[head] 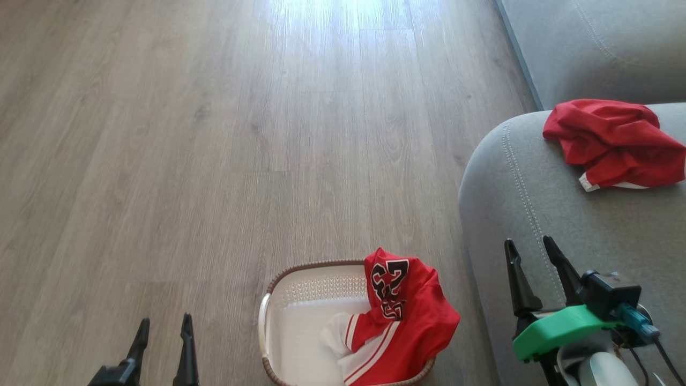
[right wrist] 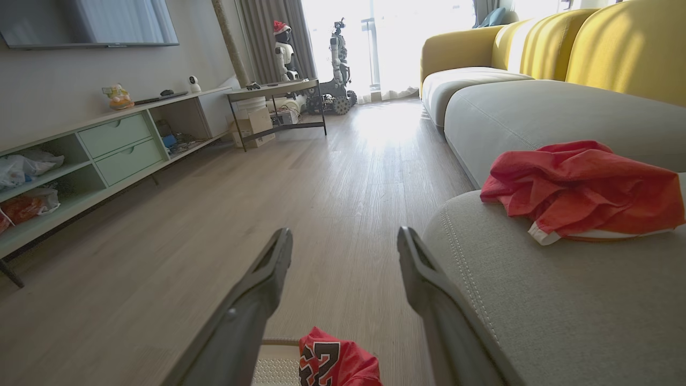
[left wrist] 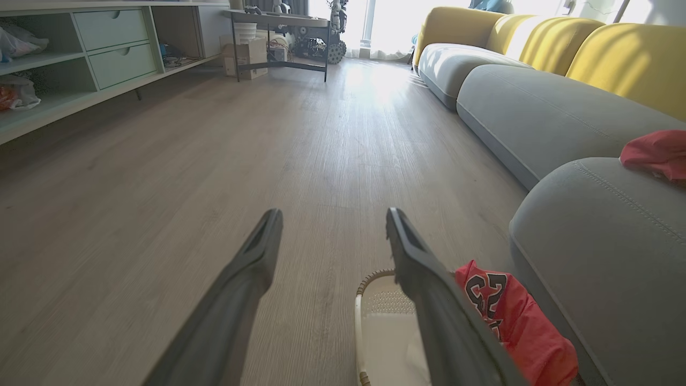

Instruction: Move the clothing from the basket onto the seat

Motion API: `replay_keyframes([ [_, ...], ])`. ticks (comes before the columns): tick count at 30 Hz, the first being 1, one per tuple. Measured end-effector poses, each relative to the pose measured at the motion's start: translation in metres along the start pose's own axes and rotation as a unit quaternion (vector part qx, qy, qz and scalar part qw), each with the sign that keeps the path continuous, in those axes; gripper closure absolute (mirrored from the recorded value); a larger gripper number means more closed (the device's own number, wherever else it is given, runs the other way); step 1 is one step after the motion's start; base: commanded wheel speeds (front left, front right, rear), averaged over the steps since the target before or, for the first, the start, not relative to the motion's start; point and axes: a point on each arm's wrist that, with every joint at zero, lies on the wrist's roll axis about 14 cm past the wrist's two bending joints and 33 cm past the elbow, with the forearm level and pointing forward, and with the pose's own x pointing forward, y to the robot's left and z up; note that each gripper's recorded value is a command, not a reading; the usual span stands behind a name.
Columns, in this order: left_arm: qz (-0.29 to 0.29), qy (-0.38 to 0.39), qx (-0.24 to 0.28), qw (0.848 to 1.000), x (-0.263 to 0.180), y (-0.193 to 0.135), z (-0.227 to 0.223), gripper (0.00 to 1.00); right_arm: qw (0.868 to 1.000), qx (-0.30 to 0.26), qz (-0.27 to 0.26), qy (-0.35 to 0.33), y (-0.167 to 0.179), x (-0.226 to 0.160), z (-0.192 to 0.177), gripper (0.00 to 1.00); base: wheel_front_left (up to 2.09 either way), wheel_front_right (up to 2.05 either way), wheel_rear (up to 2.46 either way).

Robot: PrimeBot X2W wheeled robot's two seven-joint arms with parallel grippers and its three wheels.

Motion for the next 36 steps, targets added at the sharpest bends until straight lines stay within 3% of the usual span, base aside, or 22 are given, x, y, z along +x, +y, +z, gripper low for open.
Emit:
replay_keyframes([
  [36,0.001,-0.002,0.002,1.0,0.0022,0.0017,-0.0015,0.0,1.0,-0.004,-0.002,0.014,-0.0018,-0.0002,-0.0075,0.0,0.0,0.0,0.0],
])
